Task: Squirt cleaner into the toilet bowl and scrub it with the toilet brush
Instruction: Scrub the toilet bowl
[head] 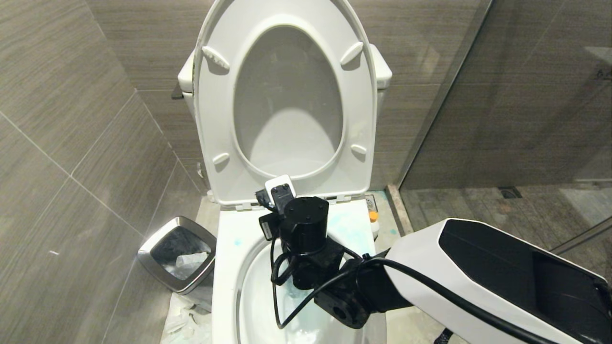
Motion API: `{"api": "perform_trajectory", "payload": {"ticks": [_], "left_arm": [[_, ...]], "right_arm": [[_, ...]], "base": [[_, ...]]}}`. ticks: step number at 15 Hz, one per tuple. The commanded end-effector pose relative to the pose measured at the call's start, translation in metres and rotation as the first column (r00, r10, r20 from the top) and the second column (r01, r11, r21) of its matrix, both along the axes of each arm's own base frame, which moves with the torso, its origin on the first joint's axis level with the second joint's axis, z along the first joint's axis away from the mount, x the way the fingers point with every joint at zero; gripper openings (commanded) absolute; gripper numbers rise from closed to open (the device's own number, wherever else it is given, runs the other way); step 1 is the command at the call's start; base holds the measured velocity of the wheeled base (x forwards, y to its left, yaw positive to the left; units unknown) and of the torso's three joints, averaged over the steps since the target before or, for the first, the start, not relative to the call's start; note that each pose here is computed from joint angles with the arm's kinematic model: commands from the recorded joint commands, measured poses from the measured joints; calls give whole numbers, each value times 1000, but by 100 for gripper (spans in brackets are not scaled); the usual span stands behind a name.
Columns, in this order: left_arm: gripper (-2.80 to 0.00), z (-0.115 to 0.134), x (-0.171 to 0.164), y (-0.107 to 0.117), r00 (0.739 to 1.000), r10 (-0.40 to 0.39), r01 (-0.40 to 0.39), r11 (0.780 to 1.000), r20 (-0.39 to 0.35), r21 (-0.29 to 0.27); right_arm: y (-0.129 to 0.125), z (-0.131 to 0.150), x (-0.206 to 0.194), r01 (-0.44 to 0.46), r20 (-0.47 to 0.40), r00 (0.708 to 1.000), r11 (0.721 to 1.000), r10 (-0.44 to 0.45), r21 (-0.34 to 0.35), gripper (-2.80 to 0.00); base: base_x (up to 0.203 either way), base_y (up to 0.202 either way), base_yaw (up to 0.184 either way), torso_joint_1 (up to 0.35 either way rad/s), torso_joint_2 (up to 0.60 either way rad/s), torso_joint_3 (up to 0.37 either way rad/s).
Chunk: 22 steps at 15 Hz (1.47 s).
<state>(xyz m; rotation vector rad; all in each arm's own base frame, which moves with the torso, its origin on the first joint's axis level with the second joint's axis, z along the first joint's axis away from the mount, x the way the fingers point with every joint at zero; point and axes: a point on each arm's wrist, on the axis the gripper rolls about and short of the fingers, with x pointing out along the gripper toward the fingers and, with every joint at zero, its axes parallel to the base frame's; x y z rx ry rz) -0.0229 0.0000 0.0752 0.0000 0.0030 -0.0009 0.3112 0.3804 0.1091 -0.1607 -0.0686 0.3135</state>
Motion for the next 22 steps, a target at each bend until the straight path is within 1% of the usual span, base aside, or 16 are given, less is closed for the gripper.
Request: {"api": "perform_trajectory", "payload": {"ticks": [1,5,7,9,11,14,17,19,22], "left_arm": [[-280,0,0,0,1000,1,-1,1000,-2,0],[-280,0,0,0,1000,0,0,1000,-1,-1],[-280,0,0,0,1000,1,-1,1000,-2,0],[-280,0,0,0,1000,1,-1,1000,-2,0],[-280,0,0,0,1000,-1,1,1000,-1,0],[-280,0,0,0,1000,1,-1,1000,0,-1],[-280,0,0,0,1000,0,0,1000,-1,0],[-280,0,0,0,1000,1,-1,1000,-1,0],[-280,0,0,0,1000,1,-1,1000,-2,0]], "right_arm": [[12,-2,0,-11,7,1000,1000,11,6,-280],[34,-5,-16,-69,-3,998,998,69,-6,-280],[44,-12,-30,-103,-13,995,995,102,-17,-280],[49,-18,-44,-130,-31,991,991,129,-32,-280],[48,-24,-59,-155,-65,986,987,151,-49,-280],[32,-30,-87,-185,-138,975,980,175,-67,-280],[10,-27,-114,-198,-191,964,979,183,-59,-280],[-5,-25,-122,-192,-196,964,980,178,-51,-280],[-28,-23,-123,-144,-195,972,988,132,-51,-280]], "base": [[0,0,0,0,0,0],[0,0,0,0,0,0],[0,0,0,0,0,0],[0,0,0,0,0,0],[0,0,0,0,0,0],[0,0,0,0,0,0],[0,0,0,0,0,0],[0,0,0,0,0,0],[0,0,0,0,0,0]]}}
